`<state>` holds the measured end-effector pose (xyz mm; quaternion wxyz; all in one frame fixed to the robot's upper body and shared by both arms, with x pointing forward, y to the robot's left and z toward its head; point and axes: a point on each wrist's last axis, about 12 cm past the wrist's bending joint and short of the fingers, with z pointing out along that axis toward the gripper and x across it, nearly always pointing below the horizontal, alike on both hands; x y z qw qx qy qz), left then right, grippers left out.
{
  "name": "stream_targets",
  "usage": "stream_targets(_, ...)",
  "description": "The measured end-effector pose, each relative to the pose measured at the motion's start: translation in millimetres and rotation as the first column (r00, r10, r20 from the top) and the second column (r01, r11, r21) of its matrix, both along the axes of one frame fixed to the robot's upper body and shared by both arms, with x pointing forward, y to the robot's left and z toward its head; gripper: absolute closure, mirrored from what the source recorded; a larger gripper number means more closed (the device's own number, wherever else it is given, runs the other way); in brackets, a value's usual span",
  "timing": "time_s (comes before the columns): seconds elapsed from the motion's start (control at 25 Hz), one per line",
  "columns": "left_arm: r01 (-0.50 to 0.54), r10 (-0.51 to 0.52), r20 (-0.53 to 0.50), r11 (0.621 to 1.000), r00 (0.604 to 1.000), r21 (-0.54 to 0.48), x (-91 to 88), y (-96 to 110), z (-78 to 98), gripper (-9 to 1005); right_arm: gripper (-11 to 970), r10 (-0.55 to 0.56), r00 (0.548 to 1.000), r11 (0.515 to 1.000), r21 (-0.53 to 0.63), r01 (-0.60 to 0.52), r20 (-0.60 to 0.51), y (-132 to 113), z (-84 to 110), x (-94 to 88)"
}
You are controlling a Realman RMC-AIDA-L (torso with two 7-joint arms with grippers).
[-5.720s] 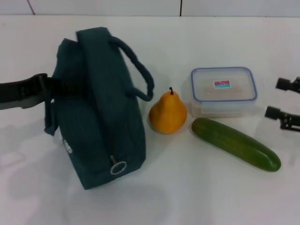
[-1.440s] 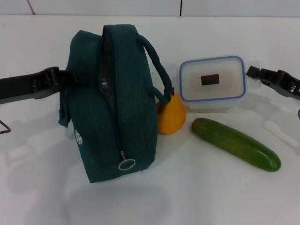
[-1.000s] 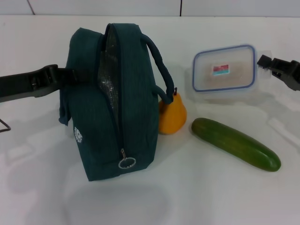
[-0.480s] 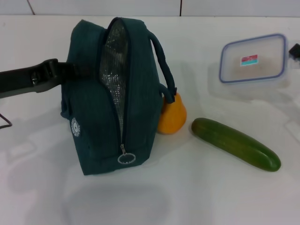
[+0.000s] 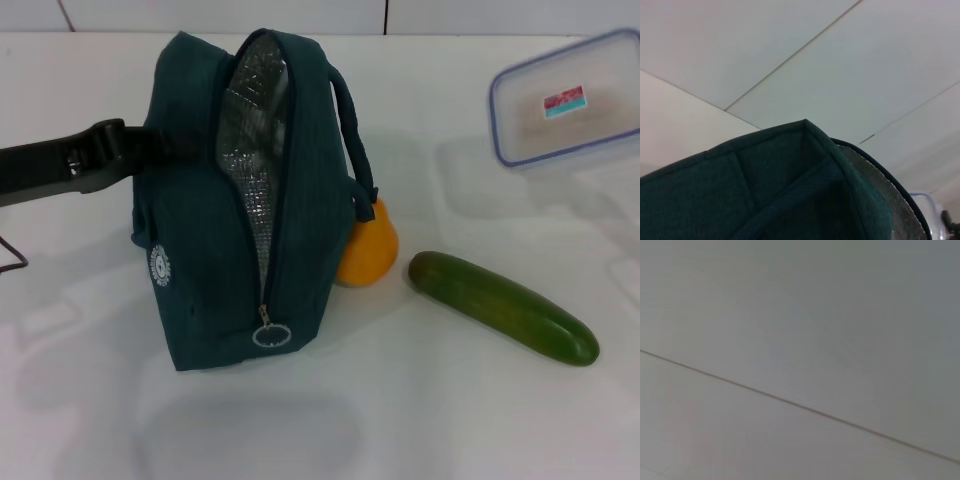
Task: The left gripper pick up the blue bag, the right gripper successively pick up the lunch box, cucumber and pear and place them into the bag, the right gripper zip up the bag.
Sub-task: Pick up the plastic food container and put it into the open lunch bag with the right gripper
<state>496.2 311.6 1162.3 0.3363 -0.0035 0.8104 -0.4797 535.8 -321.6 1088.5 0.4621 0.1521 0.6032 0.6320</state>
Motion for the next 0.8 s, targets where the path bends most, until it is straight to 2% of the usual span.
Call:
stream_targets(0.36,0.010,-0.010,-0.007,1.000,1.000,-0.004,0.3,-2,-0.4,952,863,0.098,0.990,0.986,0.127,-0.110,0.099,29,25.5,17.1)
stream_targets(0.8,0.015,-0.015,-0.024,1.000,1.000,-0.013,-0.5,-3,-5.1,952,863,0.068,0.996,0.972,0.223,-0.079,0.057,29,20.0,14.2)
